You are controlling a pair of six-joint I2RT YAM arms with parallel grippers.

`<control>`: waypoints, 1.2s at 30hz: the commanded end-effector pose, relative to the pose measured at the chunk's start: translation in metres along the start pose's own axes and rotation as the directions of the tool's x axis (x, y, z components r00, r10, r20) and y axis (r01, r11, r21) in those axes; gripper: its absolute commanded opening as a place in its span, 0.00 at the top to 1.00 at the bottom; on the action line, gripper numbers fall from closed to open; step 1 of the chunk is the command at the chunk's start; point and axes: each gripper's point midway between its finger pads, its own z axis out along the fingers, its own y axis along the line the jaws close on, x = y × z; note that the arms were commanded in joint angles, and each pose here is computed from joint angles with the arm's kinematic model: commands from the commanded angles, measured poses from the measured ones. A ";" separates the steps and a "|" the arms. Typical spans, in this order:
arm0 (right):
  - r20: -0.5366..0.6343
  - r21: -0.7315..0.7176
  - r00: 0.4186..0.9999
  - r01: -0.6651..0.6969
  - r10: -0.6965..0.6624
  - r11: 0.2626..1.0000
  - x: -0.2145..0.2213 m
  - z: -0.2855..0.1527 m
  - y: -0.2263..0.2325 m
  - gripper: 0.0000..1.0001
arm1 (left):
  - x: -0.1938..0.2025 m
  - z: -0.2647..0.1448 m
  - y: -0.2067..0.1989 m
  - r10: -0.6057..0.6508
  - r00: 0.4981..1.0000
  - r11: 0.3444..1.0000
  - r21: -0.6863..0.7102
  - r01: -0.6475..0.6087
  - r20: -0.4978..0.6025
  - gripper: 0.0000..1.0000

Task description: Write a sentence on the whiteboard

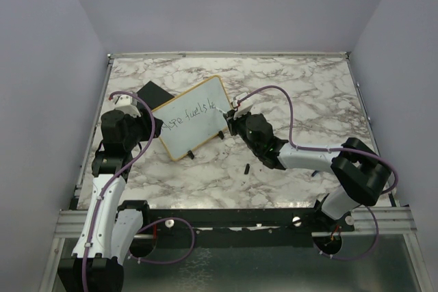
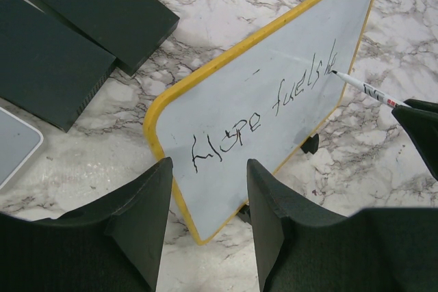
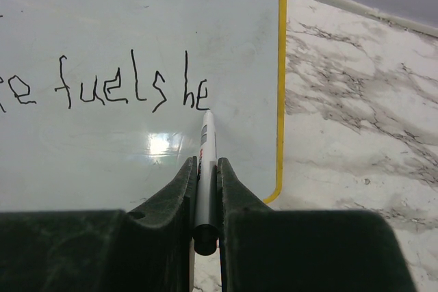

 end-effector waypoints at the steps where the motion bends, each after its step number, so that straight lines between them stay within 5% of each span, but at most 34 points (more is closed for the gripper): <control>1: -0.005 0.022 1.000 0.014 -0.014 1.000 -0.001 0.000 -0.003 1.00 | -0.001 -0.001 -0.005 0.007 1.000 1.000 0.026 -0.007 0.013 0.50; 16: 0.122 -0.100 0.991 -0.046 0.058 0.994 -0.045 -0.036 0.006 1.00 | -0.001 -0.001 -0.005 0.007 1.000 1.000 0.026 -0.008 0.014 0.50; 36: 0.119 -0.101 0.993 0.016 -0.004 0.995 -0.045 -0.013 -0.009 0.99 | -0.002 -0.001 -0.002 0.006 1.000 1.000 0.005 -0.006 0.020 0.50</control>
